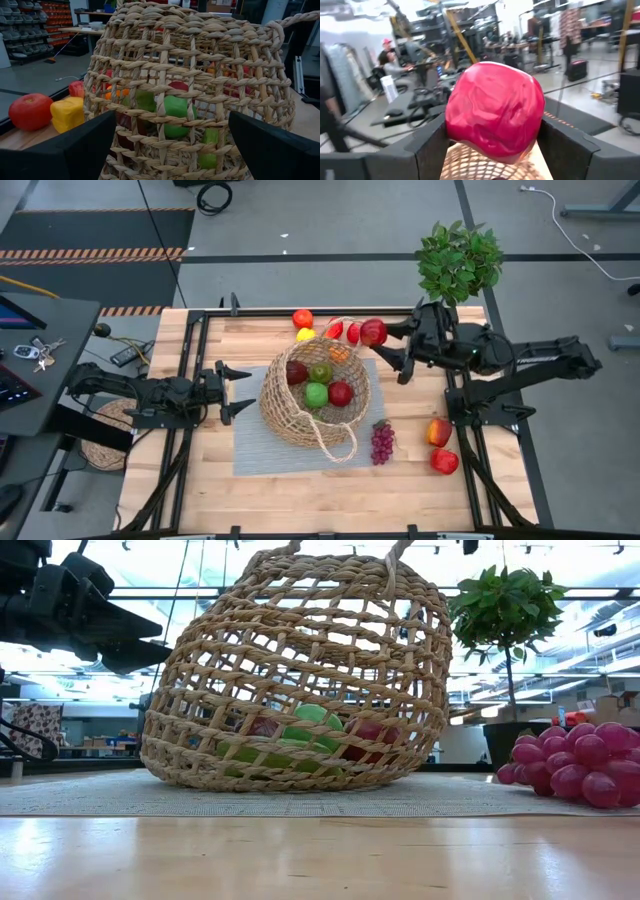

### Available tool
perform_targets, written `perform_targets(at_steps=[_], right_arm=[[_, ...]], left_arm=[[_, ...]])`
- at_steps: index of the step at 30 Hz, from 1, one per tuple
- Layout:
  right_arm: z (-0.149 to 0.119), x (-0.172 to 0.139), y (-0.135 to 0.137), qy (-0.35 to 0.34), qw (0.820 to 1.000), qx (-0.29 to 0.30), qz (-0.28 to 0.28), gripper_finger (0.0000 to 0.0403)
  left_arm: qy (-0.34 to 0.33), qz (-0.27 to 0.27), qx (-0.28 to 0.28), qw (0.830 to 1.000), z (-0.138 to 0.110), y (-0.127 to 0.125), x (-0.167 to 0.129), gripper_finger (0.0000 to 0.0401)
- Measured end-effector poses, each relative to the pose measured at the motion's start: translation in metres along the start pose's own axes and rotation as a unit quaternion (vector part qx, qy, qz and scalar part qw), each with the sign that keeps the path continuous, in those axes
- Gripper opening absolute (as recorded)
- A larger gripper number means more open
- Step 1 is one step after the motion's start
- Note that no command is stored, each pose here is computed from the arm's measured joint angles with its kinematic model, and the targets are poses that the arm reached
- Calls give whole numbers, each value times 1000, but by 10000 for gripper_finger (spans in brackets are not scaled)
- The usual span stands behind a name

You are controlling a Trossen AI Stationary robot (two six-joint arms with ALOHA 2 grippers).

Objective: Build produce basket
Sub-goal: Put the bottom left red apple into the mesh basket

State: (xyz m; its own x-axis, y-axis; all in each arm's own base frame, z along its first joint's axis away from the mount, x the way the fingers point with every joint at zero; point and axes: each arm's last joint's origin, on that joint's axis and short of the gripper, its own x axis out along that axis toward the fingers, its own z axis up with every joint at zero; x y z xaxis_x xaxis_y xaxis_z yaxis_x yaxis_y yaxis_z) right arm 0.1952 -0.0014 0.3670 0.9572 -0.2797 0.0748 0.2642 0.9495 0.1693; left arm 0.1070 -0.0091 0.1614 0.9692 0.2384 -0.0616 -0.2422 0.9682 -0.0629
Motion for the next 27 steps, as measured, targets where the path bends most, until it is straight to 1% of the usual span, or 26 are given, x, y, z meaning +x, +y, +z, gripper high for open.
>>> perform_targets(at_steps=[4, 10, 15, 19, 27], right_arm=[[4, 4, 9, 29, 999, -3, 25, 282], [-2, 15, 24, 59, 997, -24, 45, 282], [0, 25, 34, 76, 996, -47, 30, 282], [6, 35, 41, 94, 993, -59, 28, 282], [7, 51, 53, 113, 990, -85, 30, 282]], left_arm=[[0, 0, 0, 1000, 0, 0, 0, 394], [0, 0, 0, 1000, 0, 0, 0, 394], [0, 0, 0, 1000, 0, 0, 0, 394], [0, 0, 0, 1000, 0, 0, 0, 394], [0, 0, 0, 1000, 0, 0, 0, 394]])
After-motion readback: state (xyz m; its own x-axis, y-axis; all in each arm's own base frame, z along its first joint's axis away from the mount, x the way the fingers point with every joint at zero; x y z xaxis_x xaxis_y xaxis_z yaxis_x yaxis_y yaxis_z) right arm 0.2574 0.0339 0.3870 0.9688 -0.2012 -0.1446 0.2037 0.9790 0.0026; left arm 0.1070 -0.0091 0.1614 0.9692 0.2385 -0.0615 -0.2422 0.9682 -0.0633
